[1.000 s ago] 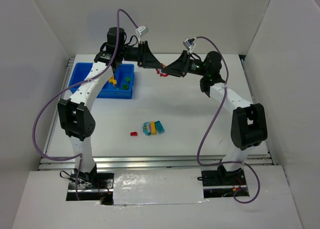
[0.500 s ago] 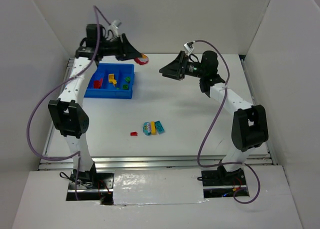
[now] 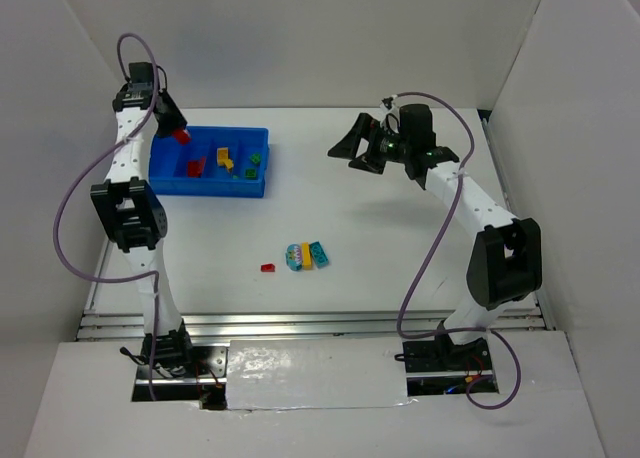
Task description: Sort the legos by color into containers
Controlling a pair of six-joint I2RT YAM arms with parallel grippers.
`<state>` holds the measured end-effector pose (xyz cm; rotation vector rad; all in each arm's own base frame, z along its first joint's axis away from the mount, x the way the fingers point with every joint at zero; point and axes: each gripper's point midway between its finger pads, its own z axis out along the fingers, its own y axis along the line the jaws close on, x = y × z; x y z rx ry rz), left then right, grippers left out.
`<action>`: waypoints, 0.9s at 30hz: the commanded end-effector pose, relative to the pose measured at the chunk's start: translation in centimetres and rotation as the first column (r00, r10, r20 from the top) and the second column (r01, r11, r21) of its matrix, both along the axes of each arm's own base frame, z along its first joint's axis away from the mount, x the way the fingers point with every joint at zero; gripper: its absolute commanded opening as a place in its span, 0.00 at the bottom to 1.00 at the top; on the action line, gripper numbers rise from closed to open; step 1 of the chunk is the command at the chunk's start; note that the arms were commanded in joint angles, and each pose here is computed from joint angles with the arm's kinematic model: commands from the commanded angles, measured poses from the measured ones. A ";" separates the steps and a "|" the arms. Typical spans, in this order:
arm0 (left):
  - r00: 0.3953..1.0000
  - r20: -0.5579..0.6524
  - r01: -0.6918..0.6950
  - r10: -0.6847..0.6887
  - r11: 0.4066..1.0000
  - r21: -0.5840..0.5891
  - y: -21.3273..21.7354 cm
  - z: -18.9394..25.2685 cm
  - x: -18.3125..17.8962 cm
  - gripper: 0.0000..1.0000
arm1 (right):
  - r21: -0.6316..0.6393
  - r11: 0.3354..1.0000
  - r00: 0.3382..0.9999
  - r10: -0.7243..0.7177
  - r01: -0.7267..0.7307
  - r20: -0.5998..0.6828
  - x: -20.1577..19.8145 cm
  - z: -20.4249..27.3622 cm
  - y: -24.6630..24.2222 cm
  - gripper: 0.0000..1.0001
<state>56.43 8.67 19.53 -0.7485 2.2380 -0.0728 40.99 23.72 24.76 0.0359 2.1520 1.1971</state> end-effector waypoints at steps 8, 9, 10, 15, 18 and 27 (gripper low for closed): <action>0.998 -0.062 -0.008 0.014 0.996 0.093 0.9 -2.3 0.1 0.34 | -0.014 1.000 0.999 0.016 -0.016 0.044 -0.7 1.7 -0.3 1.00; 0.998 -0.067 -0.010 0.016 0.996 0.094 0.9 -2.5 0.0 0.53 | -0.013 1.000 0.999 0.019 -0.018 0.039 -0.6 1.6 -0.2 1.00; 0.997 -0.068 -0.013 0.020 0.995 0.096 1.1 -2.6 0.0 0.60 | -0.012 1.000 0.999 0.022 -0.021 0.041 -0.6 1.7 -0.2 1.00; 0.999 -0.052 0.012 -0.009 0.997 0.072 0.6 -1.9 0.1 0.99 | -0.022 1.000 0.999 0.019 -0.018 0.029 -0.3 1.4 -0.2 1.00; 0.997 0.014 0.079 -0.080 0.997 0.023 -1.1 0.4 0.5 0.99 | -0.051 0.999 1.000 0.009 -0.008 0.023 -0.1 0.9 0.0 1.00; 0.926 0.006 0.375 -0.377 0.921 0.103 -14.4 5.2 -5.8 0.99 | -0.275 0.952 0.976 -0.173 0.132 -0.132 0.0 -4.0 -2.9 1.00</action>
